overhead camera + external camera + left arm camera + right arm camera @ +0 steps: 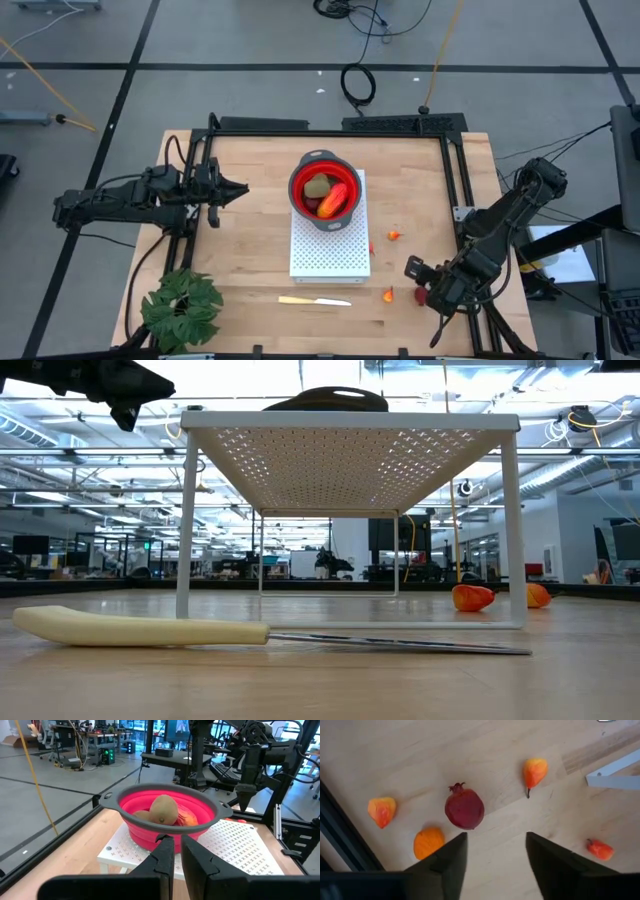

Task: Pick & Place Fruit
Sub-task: Put the pomegranate into the red strainer bowl on the shelf

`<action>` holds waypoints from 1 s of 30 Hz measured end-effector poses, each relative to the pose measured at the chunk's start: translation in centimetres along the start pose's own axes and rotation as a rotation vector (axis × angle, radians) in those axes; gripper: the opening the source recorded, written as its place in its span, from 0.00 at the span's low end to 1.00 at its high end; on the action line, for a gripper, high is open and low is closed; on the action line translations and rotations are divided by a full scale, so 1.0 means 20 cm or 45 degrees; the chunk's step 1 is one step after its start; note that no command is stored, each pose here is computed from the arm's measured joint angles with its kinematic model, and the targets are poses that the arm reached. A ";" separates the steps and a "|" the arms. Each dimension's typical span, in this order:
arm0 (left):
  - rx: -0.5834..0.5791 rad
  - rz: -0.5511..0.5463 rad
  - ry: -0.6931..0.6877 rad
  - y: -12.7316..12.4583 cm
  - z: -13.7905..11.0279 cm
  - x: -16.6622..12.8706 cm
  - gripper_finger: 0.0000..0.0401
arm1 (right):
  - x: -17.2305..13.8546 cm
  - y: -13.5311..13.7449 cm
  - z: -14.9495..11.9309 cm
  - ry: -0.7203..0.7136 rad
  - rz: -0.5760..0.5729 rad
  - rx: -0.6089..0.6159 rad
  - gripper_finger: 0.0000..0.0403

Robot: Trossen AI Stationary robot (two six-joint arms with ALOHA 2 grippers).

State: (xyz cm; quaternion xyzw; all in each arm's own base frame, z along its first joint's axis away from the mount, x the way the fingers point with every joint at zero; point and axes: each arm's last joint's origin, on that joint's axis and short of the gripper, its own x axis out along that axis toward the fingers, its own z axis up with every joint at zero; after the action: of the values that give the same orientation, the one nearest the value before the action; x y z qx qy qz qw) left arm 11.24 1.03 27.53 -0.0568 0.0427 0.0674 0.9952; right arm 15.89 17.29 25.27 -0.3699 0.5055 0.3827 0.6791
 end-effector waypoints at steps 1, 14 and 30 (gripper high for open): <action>0.000 0.000 0.000 0.00 0.00 0.00 0.08 | 0.00 0.00 0.00 0.000 0.000 -0.005 0.51; 0.000 0.000 0.000 0.00 0.00 0.00 0.08 | 0.19 0.03 -0.05 -0.074 0.040 -0.159 0.63; 0.000 0.000 0.000 0.00 0.00 0.00 0.08 | 0.35 0.07 -0.11 -0.176 0.110 -0.164 0.63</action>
State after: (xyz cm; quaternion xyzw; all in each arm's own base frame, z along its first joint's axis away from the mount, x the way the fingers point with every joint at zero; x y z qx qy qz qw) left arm 11.24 1.03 27.53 -0.0567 0.0427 0.0673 0.9952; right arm 15.12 16.99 17.85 -0.3633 0.4471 0.4679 0.6702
